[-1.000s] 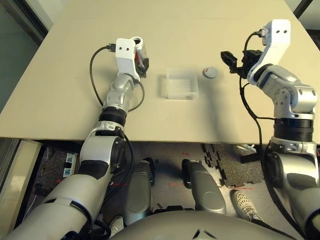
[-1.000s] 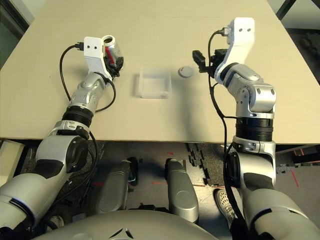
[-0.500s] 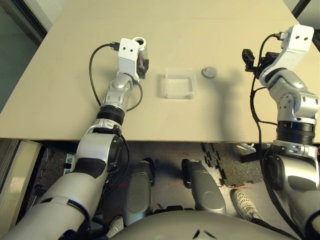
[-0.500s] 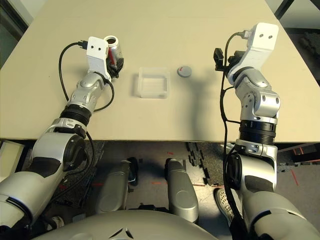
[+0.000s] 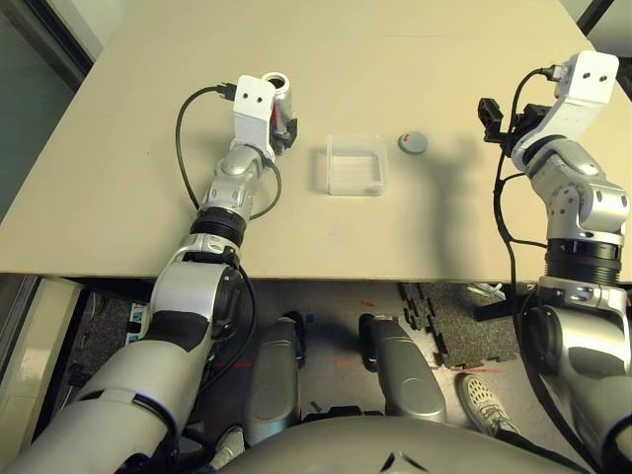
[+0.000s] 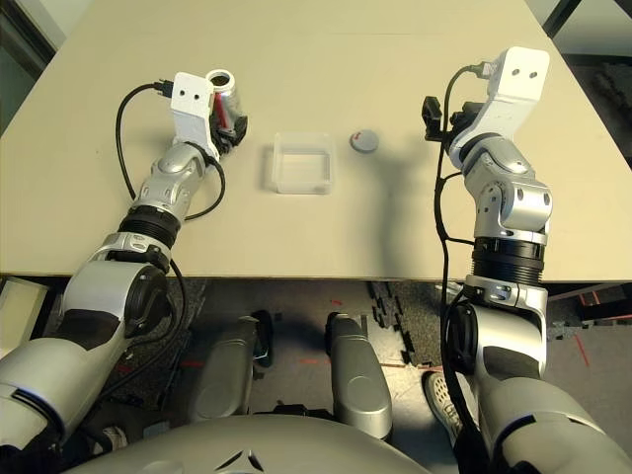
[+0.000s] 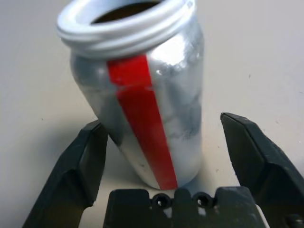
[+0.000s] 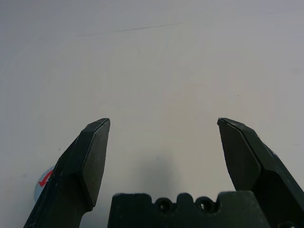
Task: Pour the medicine from the bottle into the box.
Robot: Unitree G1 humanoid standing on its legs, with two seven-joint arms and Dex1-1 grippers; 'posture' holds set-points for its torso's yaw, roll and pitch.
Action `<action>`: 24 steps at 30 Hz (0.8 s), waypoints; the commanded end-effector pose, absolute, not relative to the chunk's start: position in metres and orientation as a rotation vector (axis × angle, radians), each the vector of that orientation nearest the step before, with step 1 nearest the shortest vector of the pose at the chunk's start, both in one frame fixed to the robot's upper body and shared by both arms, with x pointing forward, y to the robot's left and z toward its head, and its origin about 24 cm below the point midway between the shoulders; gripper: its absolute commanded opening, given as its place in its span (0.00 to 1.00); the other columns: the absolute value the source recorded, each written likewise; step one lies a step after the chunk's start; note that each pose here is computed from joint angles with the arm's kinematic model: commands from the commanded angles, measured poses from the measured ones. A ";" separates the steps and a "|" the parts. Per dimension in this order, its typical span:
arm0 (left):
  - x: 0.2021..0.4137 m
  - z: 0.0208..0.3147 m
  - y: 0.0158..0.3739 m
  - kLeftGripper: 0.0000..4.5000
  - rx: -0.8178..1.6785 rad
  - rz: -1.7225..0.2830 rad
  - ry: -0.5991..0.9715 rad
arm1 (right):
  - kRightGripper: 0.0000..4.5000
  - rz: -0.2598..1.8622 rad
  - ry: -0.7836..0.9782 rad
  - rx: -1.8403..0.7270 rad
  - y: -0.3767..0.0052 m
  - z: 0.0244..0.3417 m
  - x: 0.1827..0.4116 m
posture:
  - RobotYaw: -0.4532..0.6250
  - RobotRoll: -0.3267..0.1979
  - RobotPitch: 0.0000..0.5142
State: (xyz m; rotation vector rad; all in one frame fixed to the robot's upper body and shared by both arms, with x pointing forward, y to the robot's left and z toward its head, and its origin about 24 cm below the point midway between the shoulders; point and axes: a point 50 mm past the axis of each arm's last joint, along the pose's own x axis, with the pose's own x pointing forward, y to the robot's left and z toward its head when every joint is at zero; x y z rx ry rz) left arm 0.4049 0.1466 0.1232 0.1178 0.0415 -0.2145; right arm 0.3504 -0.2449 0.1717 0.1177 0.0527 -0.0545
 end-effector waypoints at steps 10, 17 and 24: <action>0.401 0.113 0.151 0.99 0.087 -0.216 0.061 | 1.00 -0.064 0.050 0.113 -0.250 0.171 0.349 | 0.41 0.62 0.38; 0.393 0.109 0.157 0.99 0.052 -0.216 0.071 | 1.00 -0.068 0.056 0.109 -0.252 0.171 0.347 | 0.42 0.62 0.40; 0.368 0.102 0.167 0.99 0.024 -0.192 0.087 | 1.00 -0.068 0.060 0.101 -0.255 0.172 0.342 | 0.44 0.62 0.41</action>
